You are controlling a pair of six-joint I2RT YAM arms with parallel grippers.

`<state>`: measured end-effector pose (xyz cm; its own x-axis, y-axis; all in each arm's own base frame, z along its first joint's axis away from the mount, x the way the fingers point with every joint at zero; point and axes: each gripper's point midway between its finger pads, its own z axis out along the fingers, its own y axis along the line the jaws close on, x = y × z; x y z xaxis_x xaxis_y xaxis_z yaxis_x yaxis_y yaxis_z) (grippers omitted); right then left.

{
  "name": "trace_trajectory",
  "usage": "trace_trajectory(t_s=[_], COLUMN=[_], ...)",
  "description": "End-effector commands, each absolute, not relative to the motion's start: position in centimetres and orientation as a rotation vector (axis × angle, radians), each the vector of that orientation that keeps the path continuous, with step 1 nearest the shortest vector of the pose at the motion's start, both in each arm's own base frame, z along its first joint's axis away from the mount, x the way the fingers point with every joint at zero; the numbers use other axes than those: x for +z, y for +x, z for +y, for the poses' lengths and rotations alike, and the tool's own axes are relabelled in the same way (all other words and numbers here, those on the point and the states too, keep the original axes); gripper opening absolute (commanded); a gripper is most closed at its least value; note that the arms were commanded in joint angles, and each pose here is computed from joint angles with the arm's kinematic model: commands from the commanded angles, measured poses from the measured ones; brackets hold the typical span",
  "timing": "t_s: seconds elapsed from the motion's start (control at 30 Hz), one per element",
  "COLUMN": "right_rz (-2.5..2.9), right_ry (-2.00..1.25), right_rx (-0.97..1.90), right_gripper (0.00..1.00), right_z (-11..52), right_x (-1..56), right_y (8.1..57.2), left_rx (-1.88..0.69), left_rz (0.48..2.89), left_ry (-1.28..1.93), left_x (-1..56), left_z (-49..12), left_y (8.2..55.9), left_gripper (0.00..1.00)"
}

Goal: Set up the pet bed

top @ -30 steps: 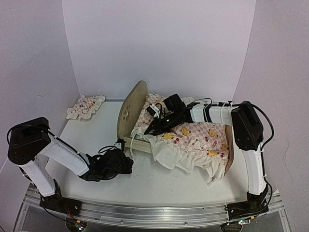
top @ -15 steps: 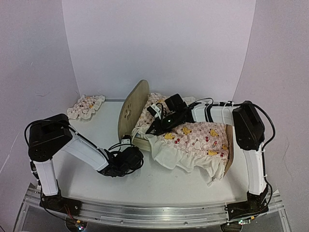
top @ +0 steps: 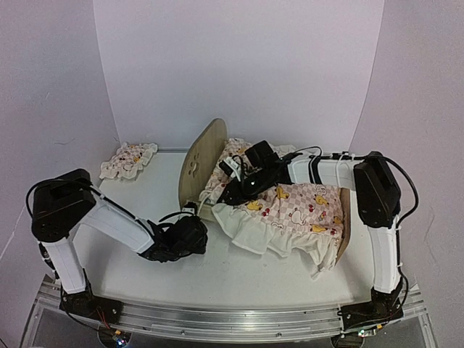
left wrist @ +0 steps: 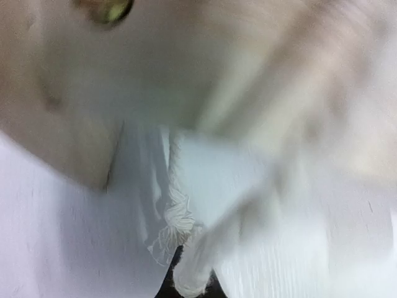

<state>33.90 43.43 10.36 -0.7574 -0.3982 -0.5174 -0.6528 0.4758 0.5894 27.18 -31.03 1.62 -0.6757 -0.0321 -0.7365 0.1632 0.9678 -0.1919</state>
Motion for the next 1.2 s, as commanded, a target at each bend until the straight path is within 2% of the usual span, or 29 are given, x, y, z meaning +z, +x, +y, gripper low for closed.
trace_trajectory(t_s=[0.0, 0.3, 0.47, 0.53, 0.6, 0.7, 0.87, 0.97, 1.0, 1.03, 1.07, 1.17], right_rz=[2.408, 2.421, 2.452, 2.448, 2.413, 2.324, 2.112, 2.06, 2.086, 2.118, 2.148, 2.204], right_ry=[-0.907, -0.897, -0.915, -0.881, -0.869, -0.834, -0.741, -0.68, -0.649, -0.614, -0.578, -0.477], right_rx=[1.028, 0.787, 0.426, 0.29, 0.297, 0.533, 1.159, 1.17, 1.144, 1.143, 1.151, 1.207], right_gripper=[0.37, 0.64, 0.81, 0.84, 0.85, 0.85, 0.83, 0.79, 0.73, 0.6, 0.51, 0.46], right_z=[42.7, 40.2, 38.0, 36.9, 37.6, 41.9, 48.6, 49.4, 49.3, 49.3, 49.4, 49.7], right_x=[13.7, 17.2, 18.4, 19.3, 20.4, 22.5, 25.9, 24.8, 23.9, 23.0, 22.1, 20.0], right_y=[33.3, 31.9, 30.1, 29.5, 28.0, 25.1, 21.9, 22.9, 23.5, 23.8, 23.9, 23.9], left_rx=[-0.59, -0.812, -0.917, -0.948, -0.987, -1.017, -1.057, -1.063, -1.065, -1.067, -1.066, -1.068], left_rz=[2.373, 2.31, 2.26, 2.238, 2.221, 2.218, 2.223, 2.185, 2.172, 2.165, 2.162, 2.17], left_ry=[0.311, 0.356, 0.368, 0.358, 0.359, 0.388, 0.419, 0.444, 0.449, 0.453, 0.457, 0.472], left_x=[3.8, 7.0, 9.3, 10.1, 10.9, 11.2, 11.3, 12.4, 12.8, 13.1, 13.2, 13.3], left_z=[-32.0, -30.5, -29.6, -29.0, -28.7, -28.9, -29.2, -29.1, -29.1, -29.1, -29.0, -29.0], left_y=[22.7, 21.5, 21.7, 21.8, 21.6, 21.2, 20.5, 20.5, 20.4, 20.4, 20.3, 20.1], left_gripper=[0.0, 0.0, 0.0, 0.0, 0.0, 0.0, 0.0, 0.0, 0.0, 0.0, 0.0, 0.0])
